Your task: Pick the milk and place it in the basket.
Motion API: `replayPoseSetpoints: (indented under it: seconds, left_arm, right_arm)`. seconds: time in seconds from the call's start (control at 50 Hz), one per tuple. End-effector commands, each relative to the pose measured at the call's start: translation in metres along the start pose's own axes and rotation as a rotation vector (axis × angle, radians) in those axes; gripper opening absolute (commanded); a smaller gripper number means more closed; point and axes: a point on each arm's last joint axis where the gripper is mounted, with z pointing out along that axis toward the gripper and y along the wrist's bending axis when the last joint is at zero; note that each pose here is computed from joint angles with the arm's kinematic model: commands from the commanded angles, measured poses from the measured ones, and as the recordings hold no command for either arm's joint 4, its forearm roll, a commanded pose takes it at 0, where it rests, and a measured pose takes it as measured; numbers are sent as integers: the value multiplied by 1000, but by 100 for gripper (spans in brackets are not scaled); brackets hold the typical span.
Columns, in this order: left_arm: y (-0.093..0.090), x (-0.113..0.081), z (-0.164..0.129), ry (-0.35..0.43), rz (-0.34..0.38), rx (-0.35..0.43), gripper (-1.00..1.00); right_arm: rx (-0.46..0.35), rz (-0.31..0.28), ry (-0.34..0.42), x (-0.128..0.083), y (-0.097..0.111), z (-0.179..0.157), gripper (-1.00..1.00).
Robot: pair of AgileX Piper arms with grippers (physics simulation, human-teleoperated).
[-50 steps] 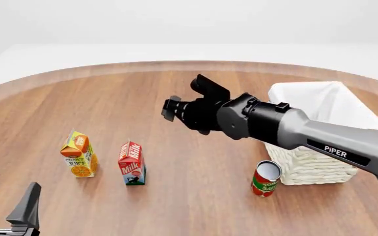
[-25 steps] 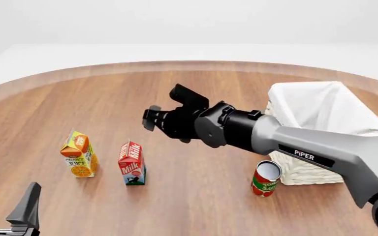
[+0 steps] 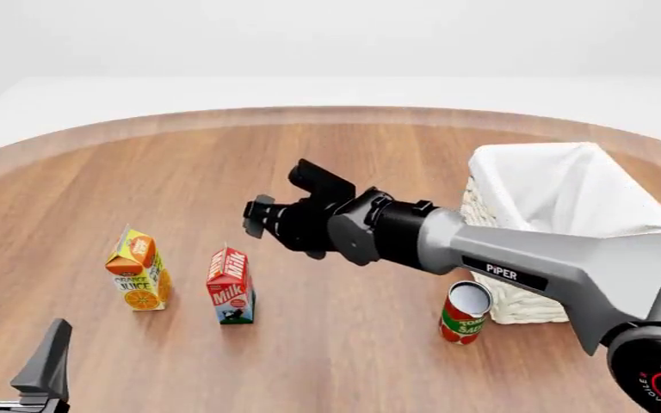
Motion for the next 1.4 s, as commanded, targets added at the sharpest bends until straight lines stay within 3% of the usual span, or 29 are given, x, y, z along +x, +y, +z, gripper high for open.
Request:
replayPoseSetpoints:
  seconds: [0.02, 1.4]
  left_arm:
    - [0, 0, 0, 0, 0, 0, 100]
    - [0, 0, 0, 0, 0, 0, 100]
  right_arm:
    - [19, 8, 14, 3, -5, 10, 100]
    - [47, -43, 111, 34, 12, 50, 100]
